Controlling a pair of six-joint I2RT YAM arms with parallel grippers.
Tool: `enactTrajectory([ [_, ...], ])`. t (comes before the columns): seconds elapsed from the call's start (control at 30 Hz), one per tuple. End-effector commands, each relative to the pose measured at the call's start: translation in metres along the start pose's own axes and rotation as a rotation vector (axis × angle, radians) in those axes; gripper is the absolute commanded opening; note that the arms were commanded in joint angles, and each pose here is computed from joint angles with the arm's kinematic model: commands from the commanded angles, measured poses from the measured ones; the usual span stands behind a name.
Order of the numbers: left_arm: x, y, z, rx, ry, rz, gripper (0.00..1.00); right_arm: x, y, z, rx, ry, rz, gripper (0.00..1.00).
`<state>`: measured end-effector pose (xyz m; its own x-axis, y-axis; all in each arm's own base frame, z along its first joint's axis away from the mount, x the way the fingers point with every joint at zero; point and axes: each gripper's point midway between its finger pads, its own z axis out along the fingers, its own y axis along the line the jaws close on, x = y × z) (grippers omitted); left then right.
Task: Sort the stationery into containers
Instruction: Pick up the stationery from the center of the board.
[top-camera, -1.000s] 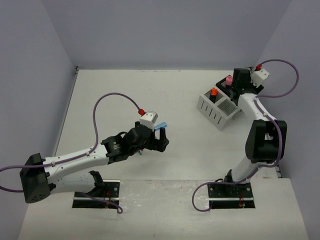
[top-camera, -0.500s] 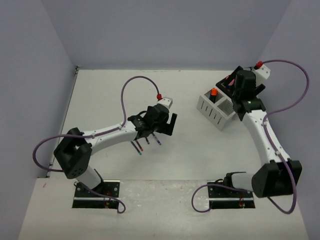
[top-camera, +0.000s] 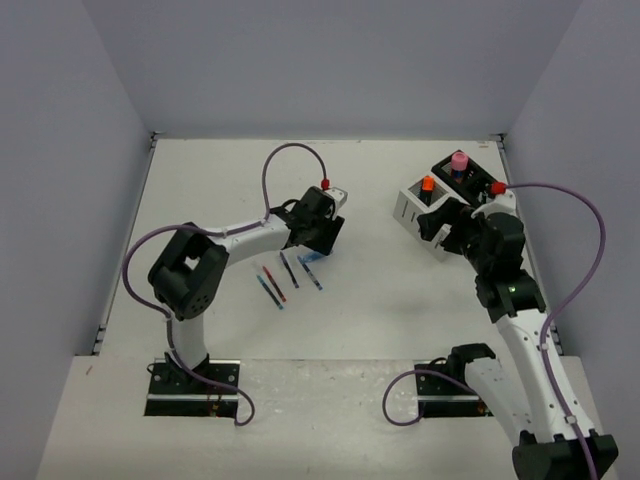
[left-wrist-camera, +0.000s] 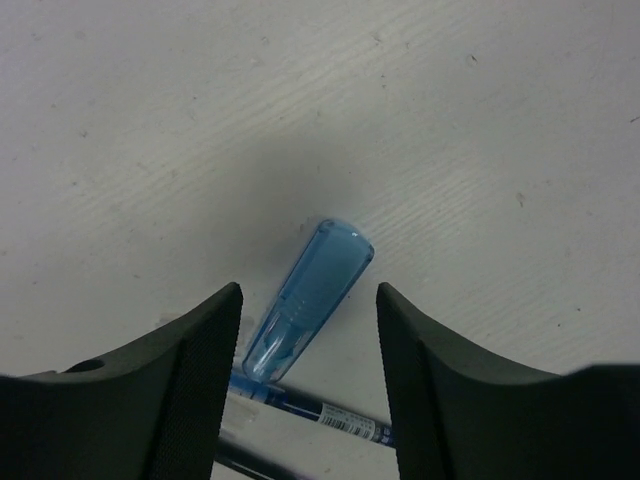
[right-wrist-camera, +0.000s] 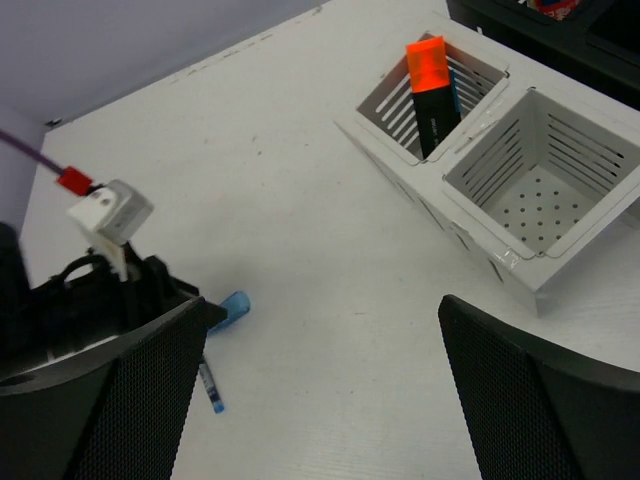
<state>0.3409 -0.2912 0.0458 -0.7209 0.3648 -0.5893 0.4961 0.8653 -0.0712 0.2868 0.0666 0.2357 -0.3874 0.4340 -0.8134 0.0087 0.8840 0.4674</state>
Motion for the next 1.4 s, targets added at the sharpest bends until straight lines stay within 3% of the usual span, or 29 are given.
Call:
enactTrajectory([
  [0.0,0.004,-0.018,0.012,0.086,0.027,0.039,0.56,-0.008,0.019,-0.022,-0.098,-0.03,-0.044,0.98],
  [0.2,0.02,-0.016,0.028,0.069,0.066,0.014,0.5,-0.017,0.029,-0.039,-0.139,-0.062,-0.044,0.99],
  [0.37,0.032,-0.015,0.042,0.06,0.097,-0.001,0.3,-0.017,0.036,-0.046,-0.174,-0.069,-0.031,0.99],
  [0.6,0.028,-0.026,0.053,0.072,0.087,-0.024,0.17,-0.01,0.035,-0.048,-0.187,-0.062,-0.018,0.99],
  [0.73,0.028,-0.038,0.056,0.072,0.084,-0.062,0.01,0.0,0.034,-0.045,-0.204,-0.042,-0.009,0.99],
  [1.1,0.004,-0.037,0.018,-0.016,-0.05,-0.28,0.0,0.044,0.037,-0.03,-0.293,0.102,0.01,0.99],
  [1.37,-0.037,-0.062,-0.041,0.112,-0.23,-0.467,0.0,0.117,0.079,-0.015,-0.545,0.292,0.027,0.95],
])
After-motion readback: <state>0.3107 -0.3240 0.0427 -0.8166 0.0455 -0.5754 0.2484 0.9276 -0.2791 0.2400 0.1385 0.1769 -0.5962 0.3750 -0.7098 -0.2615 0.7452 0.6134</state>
